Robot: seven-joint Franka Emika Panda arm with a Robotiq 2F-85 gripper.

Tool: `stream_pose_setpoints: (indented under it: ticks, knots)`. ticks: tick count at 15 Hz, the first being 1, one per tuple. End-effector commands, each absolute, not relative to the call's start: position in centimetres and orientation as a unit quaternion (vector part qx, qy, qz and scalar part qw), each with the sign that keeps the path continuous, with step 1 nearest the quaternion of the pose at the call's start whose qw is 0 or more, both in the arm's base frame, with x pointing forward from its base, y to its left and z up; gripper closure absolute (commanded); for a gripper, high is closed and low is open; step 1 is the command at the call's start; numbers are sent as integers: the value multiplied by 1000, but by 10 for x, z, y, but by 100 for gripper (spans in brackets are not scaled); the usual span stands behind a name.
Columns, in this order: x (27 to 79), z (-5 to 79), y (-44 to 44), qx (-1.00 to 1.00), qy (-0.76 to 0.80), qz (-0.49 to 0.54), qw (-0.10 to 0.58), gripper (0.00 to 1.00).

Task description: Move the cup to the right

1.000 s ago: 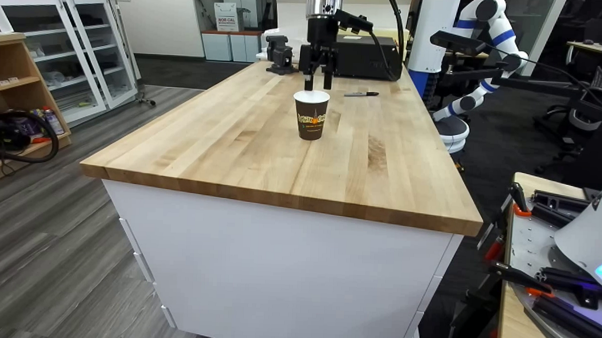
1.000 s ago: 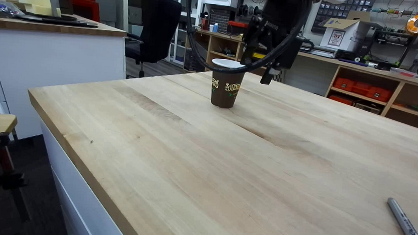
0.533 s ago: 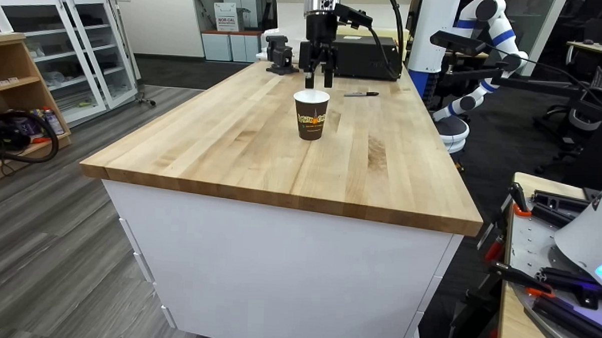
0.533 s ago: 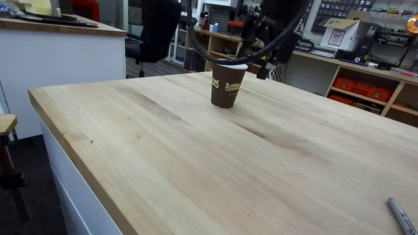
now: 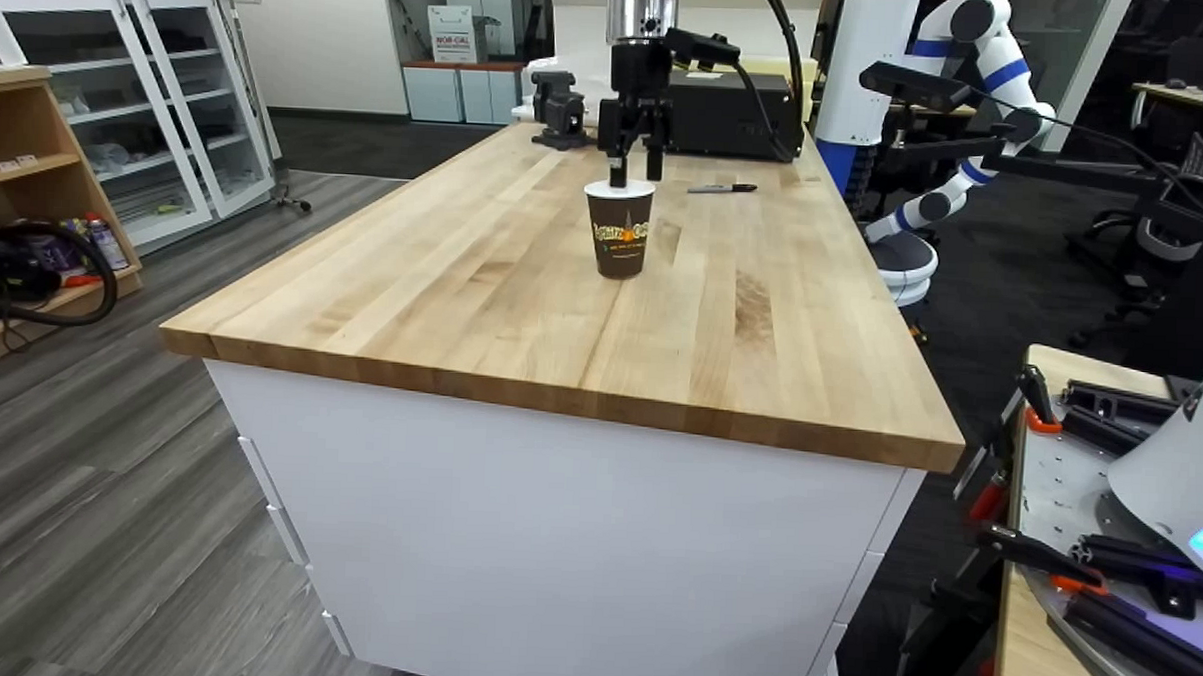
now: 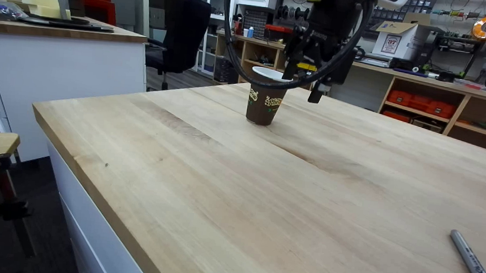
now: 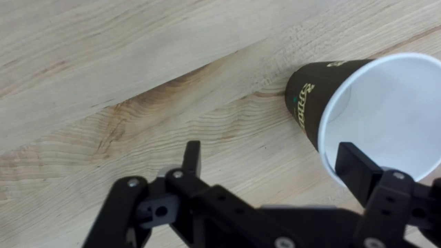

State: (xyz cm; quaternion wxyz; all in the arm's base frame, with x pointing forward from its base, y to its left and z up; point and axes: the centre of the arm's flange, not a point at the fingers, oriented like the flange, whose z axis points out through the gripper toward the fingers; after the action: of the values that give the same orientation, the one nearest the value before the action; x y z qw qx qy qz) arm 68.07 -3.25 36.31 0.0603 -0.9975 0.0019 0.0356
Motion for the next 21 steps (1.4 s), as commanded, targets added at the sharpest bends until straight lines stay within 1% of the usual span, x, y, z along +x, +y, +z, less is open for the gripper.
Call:
stream_pose_setpoints:
  ticks: [1,2,3,4,6,8,13,15,18,20,21]
  knots:
    - [683,358,-32,-999,6,18,45,2]
    - [683,357,-32,-999,4,13,45,26]
    - [683,356,-32,-999,-1,9,41,27]
    - [684,355,-32,-999,0,7,36,32]
    - [684,354,-32,-999,0,5,32,48]
    - [684,355,-31,-1000,-1,3,30,59]
    - [683,355,-31,-1000,-2,4,29,93]
    - [682,356,-30,-1000,-3,4,30,99]
    - [681,362,-35,-1000,2,-3,17,96]
    - [679,372,-40,-1000,8,-16,4,98]
    - [678,378,-42,-1000,9,-22,-1,97]
